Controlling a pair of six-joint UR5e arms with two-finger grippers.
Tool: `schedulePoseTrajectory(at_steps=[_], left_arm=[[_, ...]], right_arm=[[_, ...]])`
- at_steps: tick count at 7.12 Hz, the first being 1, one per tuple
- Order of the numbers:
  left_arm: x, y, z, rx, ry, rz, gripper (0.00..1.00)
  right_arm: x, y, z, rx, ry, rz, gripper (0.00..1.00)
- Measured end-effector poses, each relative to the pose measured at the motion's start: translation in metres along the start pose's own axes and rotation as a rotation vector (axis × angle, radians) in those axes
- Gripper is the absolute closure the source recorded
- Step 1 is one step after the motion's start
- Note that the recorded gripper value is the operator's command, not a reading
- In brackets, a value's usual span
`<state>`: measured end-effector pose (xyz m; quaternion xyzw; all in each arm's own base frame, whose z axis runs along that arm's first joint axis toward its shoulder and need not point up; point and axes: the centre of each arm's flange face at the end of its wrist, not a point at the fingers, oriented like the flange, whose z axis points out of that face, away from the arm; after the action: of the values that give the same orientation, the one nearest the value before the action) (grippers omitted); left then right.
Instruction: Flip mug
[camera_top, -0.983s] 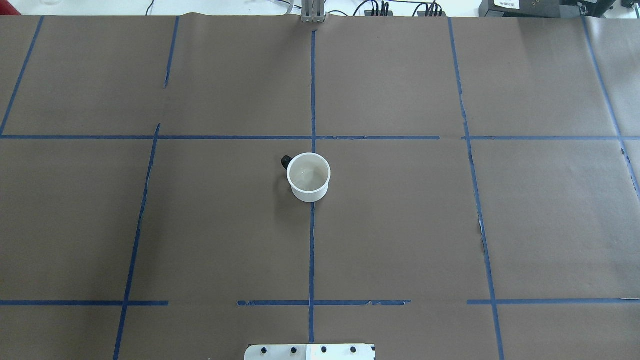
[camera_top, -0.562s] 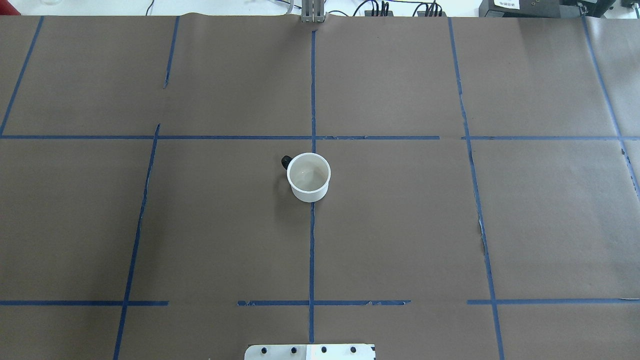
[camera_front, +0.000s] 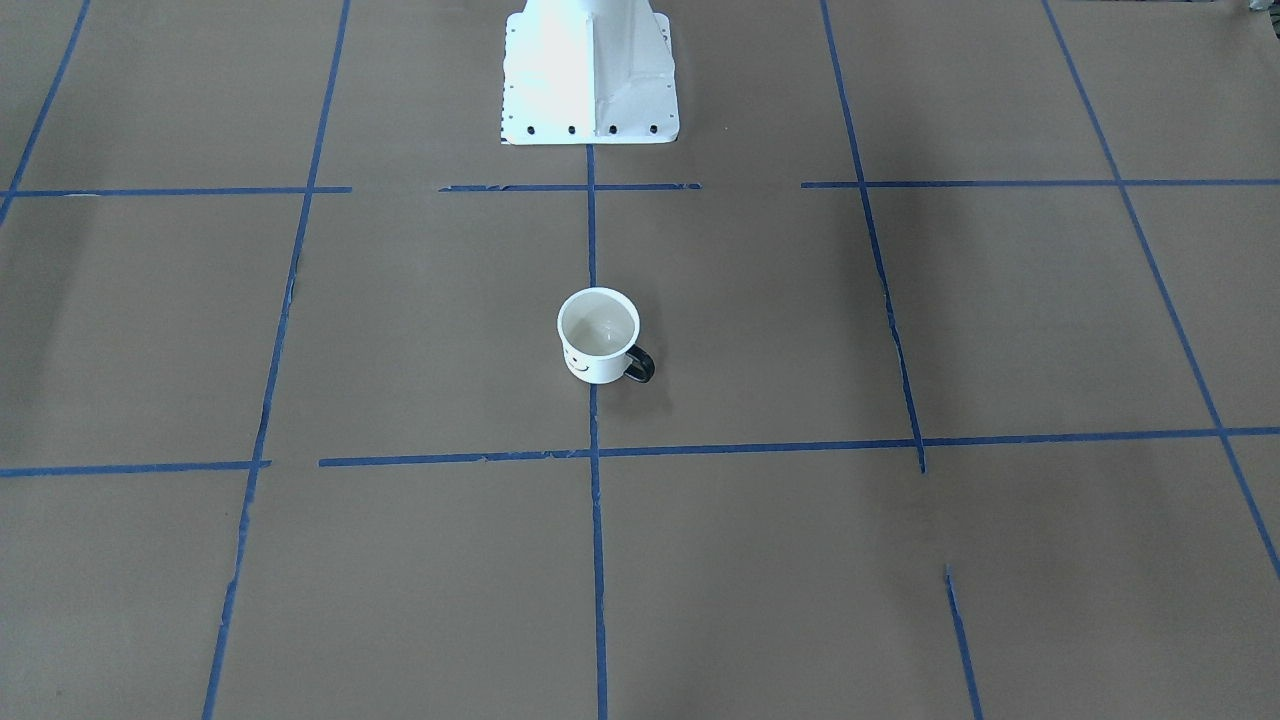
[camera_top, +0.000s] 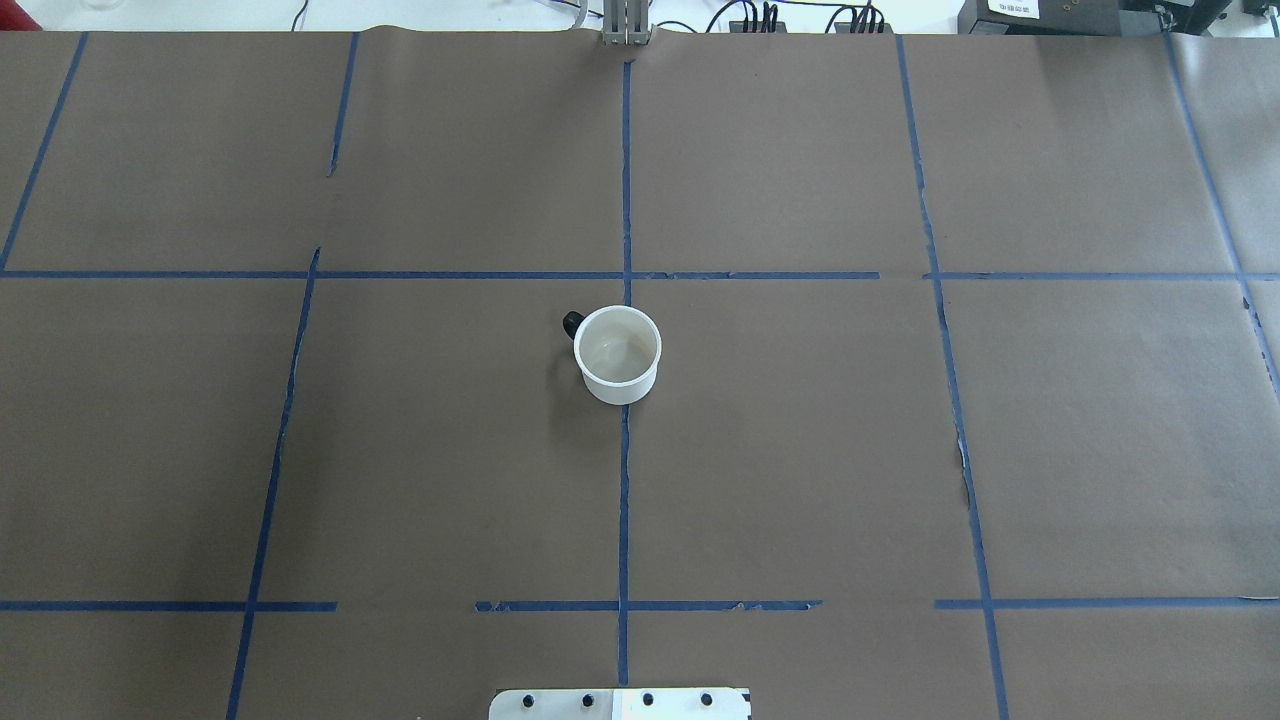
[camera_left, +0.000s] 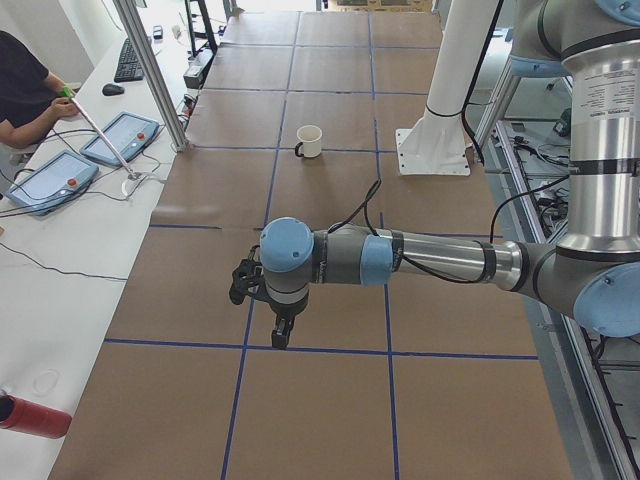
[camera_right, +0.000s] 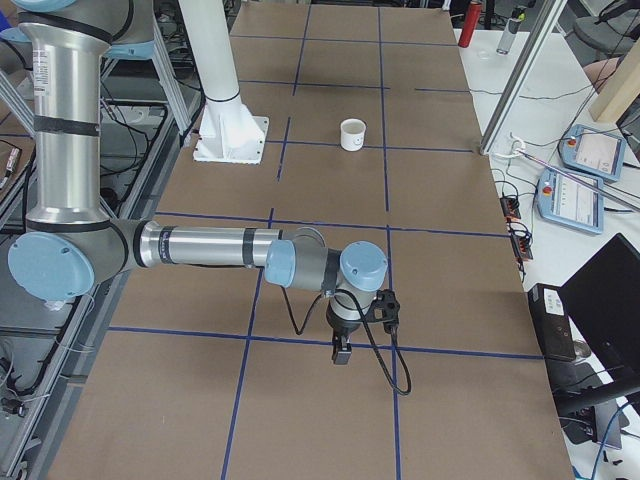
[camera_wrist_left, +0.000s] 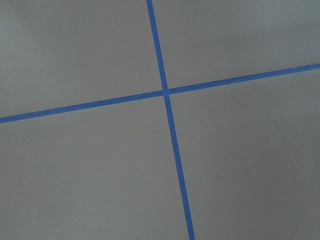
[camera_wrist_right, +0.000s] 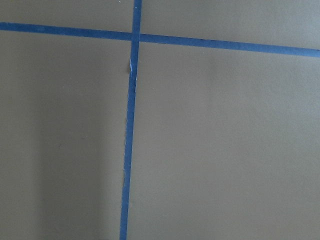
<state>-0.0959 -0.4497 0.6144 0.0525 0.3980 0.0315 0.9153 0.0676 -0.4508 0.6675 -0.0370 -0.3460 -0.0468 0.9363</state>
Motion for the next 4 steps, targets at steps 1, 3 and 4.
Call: schedulePoseTrajectory(at_steps=[1, 3, 4], left_arm=[[0.0009, -0.0014, -0.0009, 0.004, -0.001, -0.086, 0.0], [-0.002, 0.0003, 0.0007, 0.018, -0.014, -0.143, 0.0], [-0.0051, 0.001, 0.0006, 0.023, -0.051, -0.142, 0.0]], right_arm=[[0.0, 0.0, 0.0, 0.0, 0.0, 0.0, 0.0], [0.0, 0.0, 0.0, 0.0, 0.0, 0.0, 0.0], [0.0001, 0.0, 0.0001, 0.0, 0.0, 0.0, 0.0]])
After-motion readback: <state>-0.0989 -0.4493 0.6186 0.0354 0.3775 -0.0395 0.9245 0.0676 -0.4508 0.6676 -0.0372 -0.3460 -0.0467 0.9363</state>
